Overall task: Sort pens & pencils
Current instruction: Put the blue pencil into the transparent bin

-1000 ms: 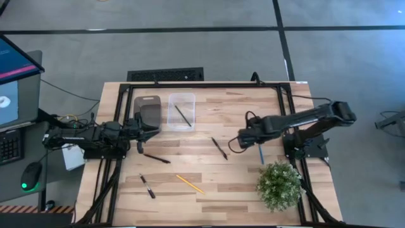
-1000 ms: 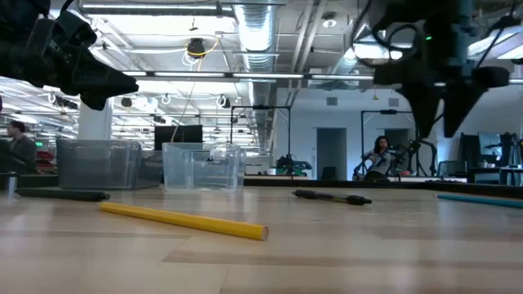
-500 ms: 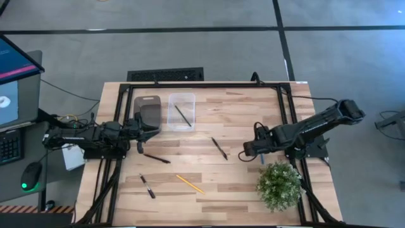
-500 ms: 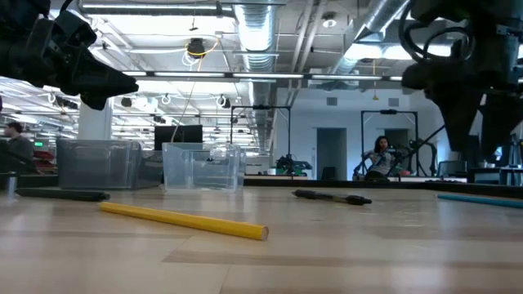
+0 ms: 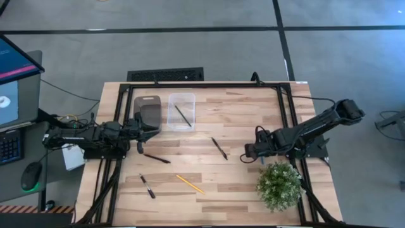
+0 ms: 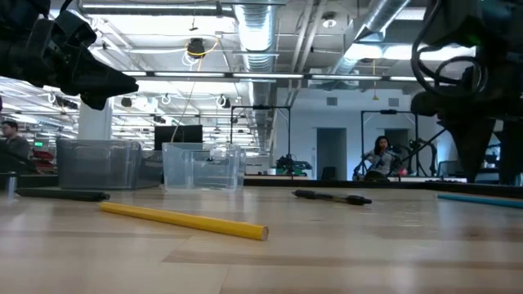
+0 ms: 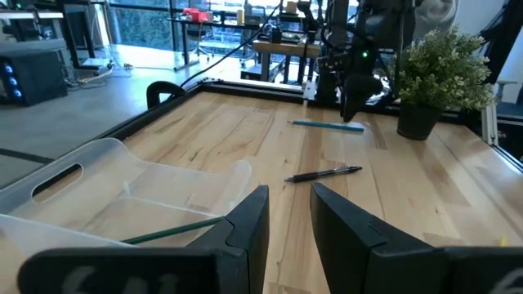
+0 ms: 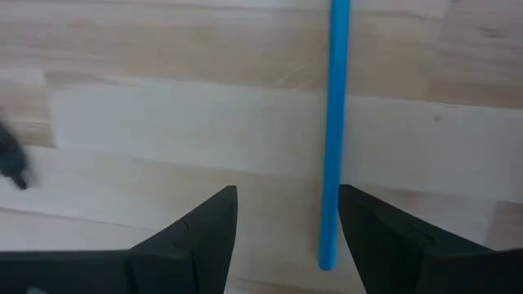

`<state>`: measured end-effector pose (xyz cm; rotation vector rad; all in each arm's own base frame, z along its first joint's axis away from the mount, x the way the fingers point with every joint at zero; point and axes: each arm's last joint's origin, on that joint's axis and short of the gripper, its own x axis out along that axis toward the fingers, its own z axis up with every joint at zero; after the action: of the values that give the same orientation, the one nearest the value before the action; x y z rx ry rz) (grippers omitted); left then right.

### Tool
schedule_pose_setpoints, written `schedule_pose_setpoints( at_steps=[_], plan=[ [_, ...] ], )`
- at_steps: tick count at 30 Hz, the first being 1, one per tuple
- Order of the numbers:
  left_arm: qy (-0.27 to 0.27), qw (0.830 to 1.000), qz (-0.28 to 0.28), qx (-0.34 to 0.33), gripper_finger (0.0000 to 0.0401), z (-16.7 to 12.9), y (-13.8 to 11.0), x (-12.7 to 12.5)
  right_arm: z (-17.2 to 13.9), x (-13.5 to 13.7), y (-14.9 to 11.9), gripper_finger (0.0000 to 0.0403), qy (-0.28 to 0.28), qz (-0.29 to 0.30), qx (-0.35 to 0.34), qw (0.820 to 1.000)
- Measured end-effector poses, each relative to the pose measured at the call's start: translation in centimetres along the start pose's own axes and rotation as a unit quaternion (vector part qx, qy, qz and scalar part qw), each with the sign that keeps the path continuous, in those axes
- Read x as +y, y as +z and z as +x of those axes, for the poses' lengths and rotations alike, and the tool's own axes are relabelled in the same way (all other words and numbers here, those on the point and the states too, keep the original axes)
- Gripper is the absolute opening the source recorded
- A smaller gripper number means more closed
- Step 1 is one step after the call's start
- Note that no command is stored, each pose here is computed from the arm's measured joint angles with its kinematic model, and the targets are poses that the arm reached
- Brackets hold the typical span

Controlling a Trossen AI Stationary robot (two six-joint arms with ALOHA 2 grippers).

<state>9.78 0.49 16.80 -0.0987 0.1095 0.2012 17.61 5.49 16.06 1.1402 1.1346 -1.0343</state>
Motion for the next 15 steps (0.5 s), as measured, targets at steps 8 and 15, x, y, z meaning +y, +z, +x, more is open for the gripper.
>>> schedule_pose_setpoints(
  at_steps=[8,15],
  plan=[
    [0.0,1.0,0.0,0.0,0.0082,0.0,0.0,0.0,1.0,-1.0,0.1,0.0234,-0.02,0.026,-0.002,0.999],
    [0.0,1.0,0.006,0.0,0.0082,0.0,0.0,0.0,1.9,-1.3,-0.1,0.0234,-0.009,0.03,0.027,0.999]
  ],
)
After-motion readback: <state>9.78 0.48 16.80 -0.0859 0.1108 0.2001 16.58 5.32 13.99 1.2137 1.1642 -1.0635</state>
